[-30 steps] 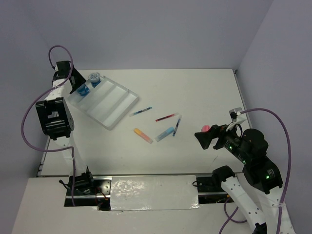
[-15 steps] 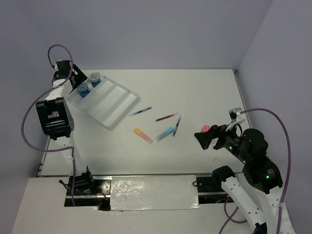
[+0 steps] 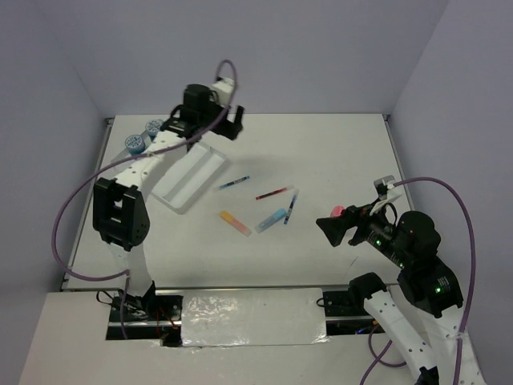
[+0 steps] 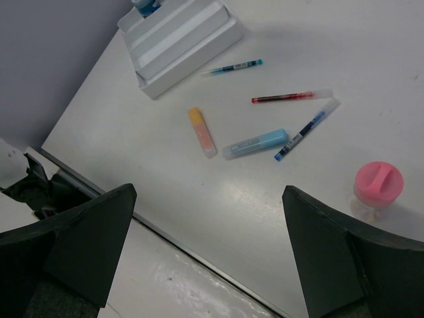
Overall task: Sort the stationery into containers
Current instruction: Pick up the pen from the center of the board.
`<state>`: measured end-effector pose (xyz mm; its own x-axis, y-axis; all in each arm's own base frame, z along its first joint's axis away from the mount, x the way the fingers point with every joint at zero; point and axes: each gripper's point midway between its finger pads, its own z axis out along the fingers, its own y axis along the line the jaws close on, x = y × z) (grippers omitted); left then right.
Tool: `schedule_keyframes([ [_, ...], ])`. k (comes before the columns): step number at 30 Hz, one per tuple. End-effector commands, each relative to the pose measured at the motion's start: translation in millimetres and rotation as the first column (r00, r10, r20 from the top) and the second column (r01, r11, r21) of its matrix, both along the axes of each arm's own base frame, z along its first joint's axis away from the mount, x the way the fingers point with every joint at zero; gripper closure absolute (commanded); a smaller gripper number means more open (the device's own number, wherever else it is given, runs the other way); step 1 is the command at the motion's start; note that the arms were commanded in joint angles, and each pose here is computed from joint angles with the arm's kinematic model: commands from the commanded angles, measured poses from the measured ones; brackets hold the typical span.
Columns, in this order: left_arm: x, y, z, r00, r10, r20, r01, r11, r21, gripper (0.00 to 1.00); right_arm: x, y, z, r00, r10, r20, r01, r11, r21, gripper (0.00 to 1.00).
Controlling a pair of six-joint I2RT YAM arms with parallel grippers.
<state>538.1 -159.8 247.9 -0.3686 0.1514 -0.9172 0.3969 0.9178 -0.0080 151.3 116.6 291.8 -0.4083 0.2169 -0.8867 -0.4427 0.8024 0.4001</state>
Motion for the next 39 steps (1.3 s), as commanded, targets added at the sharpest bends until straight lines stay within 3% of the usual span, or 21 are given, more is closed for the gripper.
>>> schedule_keyframes([
  [1, -31, -55, -25, 0.959, -0.28, -0.037, 0.283, 0.944, 0.173, 0.01, 0, 7, 11, 0.998, 0.038, 0.044, -0.039, 0.999, 0.028, 0.0],
  [3, -43, -71, -60, 0.928, -0.335, -0.164, 0.36, 0.919, 0.16, 0.07, -2, 7, 13, 0.998, 0.04, 0.048, -0.042, 0.999, 0.032, 0.0],
  [6, -49, -80, -84, 0.894, -0.376, -0.245, 0.415, 0.9, 0.134, 0.15, -5, 6, 14, 0.998, 0.042, 0.052, -0.043, 0.999, 0.027, 0.0],
  [13, -64, -71, -148, 0.852, -0.339, -0.4, 0.442, 0.874, 0.202, 0.24, -9, 4, 13, 0.997, 0.044, 0.065, -0.045, 0.999, 0.021, 0.0],
  [27, -97, -67, -201, 0.79, -0.307, -0.531, 0.478, 0.851, 0.218, 0.39, -10, 2, 6, 0.996, 0.047, 0.076, -0.047, 0.999, -0.004, 0.0],
  [35, -108, -56, -243, 0.75, -0.256, -0.611, 0.48, 0.845, 0.236, 0.41, -14, 0, 9, 0.994, 0.044, 0.096, -0.044, 0.999, -0.001, 0.0],
  [37, -111, -53, -248, 0.75, -0.243, -0.615, 0.478, 0.842, 0.251, 0.48, -13, 0, 9, 0.994, 0.042, 0.096, -0.042, 0.999, -0.005, 0.0],
  [39, -113, -53, -250, 0.747, -0.242, -0.62, 0.481, 0.839, 0.252, 0.63, -12, 0, 10, 0.994, 0.041, 0.099, -0.04, 0.999, -0.004, 0.0],
])
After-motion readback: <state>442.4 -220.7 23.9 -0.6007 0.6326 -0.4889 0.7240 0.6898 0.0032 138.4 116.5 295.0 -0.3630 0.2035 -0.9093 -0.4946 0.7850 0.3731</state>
